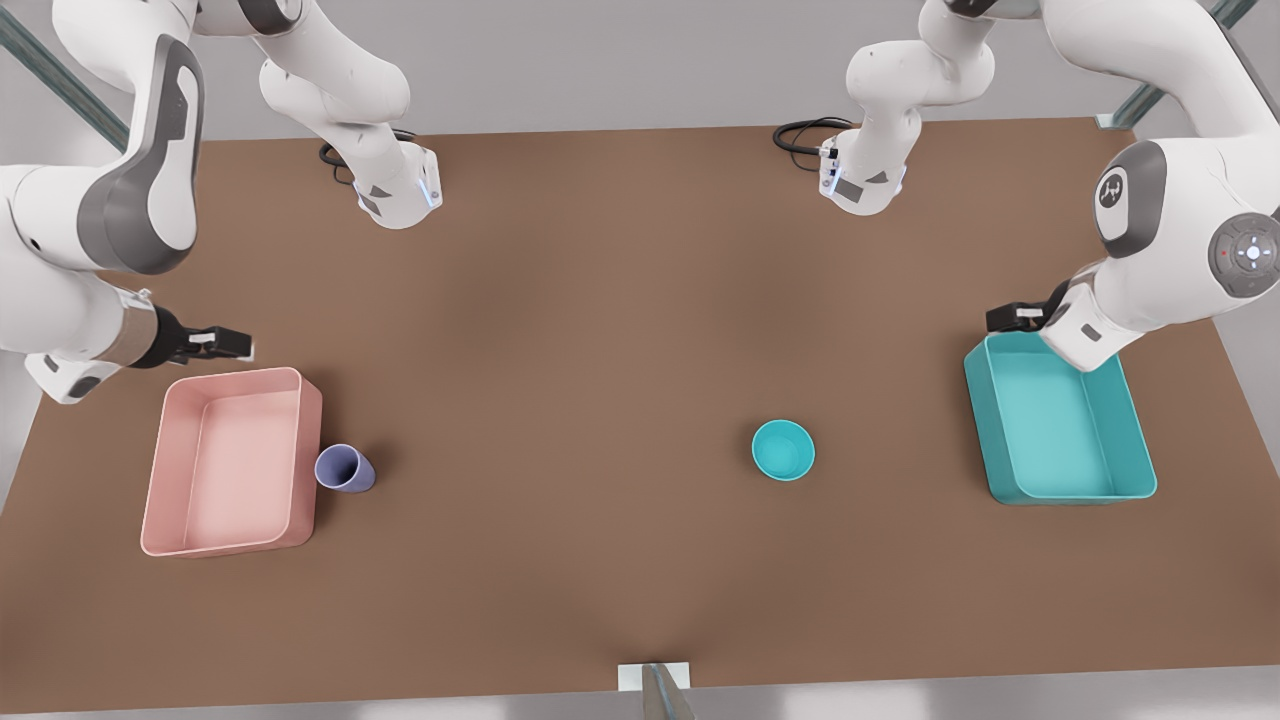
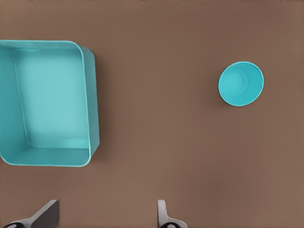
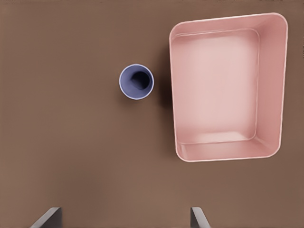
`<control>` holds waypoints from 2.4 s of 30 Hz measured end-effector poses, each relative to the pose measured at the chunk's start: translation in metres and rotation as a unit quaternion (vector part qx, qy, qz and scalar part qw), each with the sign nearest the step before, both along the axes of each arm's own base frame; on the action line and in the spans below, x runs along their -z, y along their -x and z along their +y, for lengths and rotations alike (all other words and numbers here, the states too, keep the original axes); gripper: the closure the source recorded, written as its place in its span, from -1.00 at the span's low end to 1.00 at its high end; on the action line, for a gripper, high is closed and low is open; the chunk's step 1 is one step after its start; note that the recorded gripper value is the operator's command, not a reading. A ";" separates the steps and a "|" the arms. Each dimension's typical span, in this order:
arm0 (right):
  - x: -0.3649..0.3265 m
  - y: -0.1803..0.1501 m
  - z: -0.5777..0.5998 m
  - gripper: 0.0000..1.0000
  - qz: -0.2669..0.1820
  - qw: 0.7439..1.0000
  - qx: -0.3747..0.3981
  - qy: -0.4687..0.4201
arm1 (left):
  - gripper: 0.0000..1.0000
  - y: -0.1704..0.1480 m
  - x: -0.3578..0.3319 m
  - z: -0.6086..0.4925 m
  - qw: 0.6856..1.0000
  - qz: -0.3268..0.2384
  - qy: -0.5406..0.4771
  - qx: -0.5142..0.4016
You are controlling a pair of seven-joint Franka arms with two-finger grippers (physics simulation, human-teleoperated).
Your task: Put the bowls and cups in different boxes
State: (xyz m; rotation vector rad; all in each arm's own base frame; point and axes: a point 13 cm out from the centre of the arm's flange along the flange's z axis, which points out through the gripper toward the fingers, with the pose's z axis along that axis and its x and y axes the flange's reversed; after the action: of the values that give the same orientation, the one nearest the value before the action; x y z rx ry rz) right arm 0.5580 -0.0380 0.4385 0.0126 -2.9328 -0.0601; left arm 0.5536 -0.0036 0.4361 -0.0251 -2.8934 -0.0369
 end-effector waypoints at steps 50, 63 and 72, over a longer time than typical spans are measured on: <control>0.343 -0.069 0.068 -1.00 -0.037 0.998 -0.054 -0.004 | 0.57 -0.115 0.212 -0.051 0.984 -0.052 0.160 -0.064; 0.334 -0.078 0.069 0.57 -0.046 0.997 -0.060 -0.007 | 0.57 0.029 0.282 0.261 0.982 0.026 0.007 -0.188; 0.133 -0.121 0.016 0.57 -0.144 0.988 -0.052 0.017 | 0.57 0.020 0.334 0.294 0.986 -0.008 -0.022 -0.166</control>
State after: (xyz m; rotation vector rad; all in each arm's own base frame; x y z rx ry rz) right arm 0.6789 -0.0218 0.3058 0.1830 -3.2160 0.0084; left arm 0.5335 0.2908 0.1019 0.4655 -2.8718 -0.0400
